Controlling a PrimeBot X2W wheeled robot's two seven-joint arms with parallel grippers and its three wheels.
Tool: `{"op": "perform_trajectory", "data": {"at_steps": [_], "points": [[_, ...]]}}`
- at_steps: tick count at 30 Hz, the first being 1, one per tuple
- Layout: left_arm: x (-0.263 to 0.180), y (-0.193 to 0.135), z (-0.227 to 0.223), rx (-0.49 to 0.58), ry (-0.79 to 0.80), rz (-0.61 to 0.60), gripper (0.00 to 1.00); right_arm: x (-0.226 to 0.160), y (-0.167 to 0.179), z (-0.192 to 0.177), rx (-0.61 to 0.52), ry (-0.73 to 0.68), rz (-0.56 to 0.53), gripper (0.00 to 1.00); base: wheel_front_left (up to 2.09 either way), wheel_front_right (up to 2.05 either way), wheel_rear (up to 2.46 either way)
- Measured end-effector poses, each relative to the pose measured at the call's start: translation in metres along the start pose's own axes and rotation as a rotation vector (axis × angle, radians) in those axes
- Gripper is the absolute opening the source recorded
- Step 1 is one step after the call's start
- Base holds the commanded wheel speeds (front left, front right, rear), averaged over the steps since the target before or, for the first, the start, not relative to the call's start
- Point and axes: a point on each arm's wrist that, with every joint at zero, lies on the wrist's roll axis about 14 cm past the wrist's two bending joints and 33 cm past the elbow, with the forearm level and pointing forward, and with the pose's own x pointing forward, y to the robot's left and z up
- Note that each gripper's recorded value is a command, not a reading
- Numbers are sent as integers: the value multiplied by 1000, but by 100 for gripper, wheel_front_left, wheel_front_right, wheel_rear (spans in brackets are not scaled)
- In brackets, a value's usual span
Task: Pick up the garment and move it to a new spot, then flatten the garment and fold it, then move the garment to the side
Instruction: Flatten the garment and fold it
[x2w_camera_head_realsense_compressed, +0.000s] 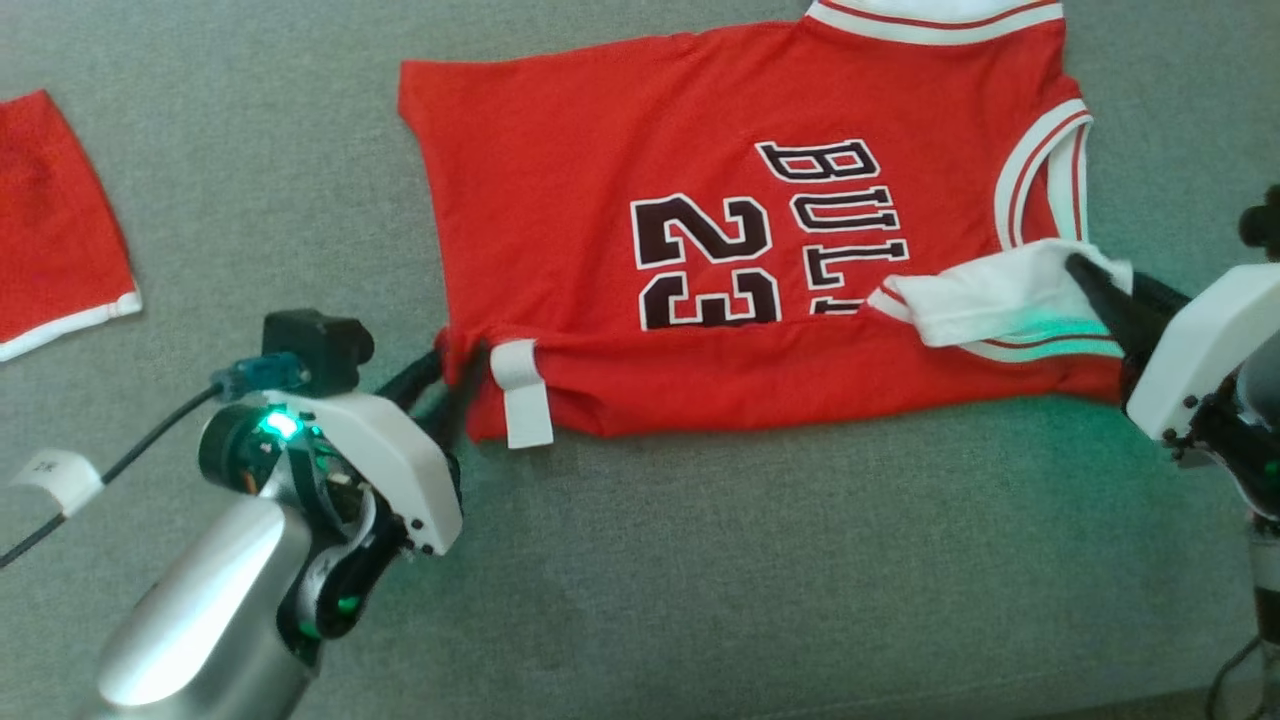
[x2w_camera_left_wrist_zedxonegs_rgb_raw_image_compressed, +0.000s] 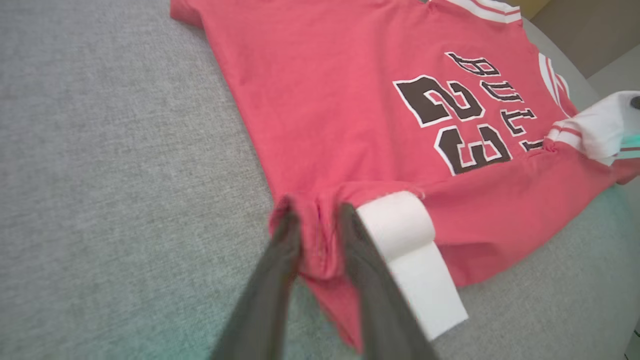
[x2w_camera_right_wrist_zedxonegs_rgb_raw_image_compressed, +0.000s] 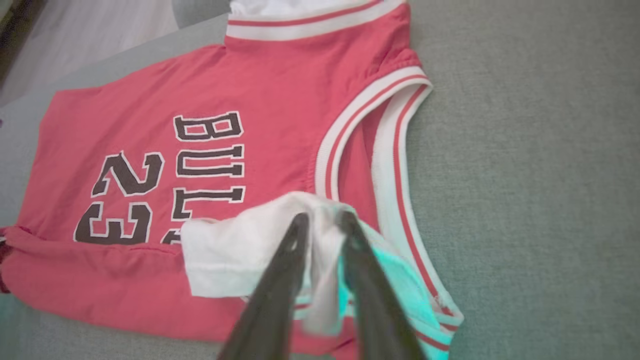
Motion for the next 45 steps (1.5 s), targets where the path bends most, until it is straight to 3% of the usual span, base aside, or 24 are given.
{"op": "perform_trajectory", "data": {"at_steps": [9, 16, 26, 31, 45], "points": [[-13, -9, 4, -86, -81, -1, 100, -20, -13, 16, -47, -152, -44, 100, 0, 0, 0], [-15, -21, -17, -148, -49, -28, 100, -29, -29, -52, -49, -1, -113, 100, 0, 0, 0], [-2, -8, -27, -155, -6, 3, 100, -11, -47, -56, -28, 10, -193, 100, 0, 0, 0], [3, -5, -31, -130, 24, 1, 100, -1, -41, -73, 23, 75, -167, 100, 0, 0, 0], [0, -1, -31, -81, 51, 10, 100, 7, -36, -68, 11, 99, -135, 100, 0, 0, 0]]}}
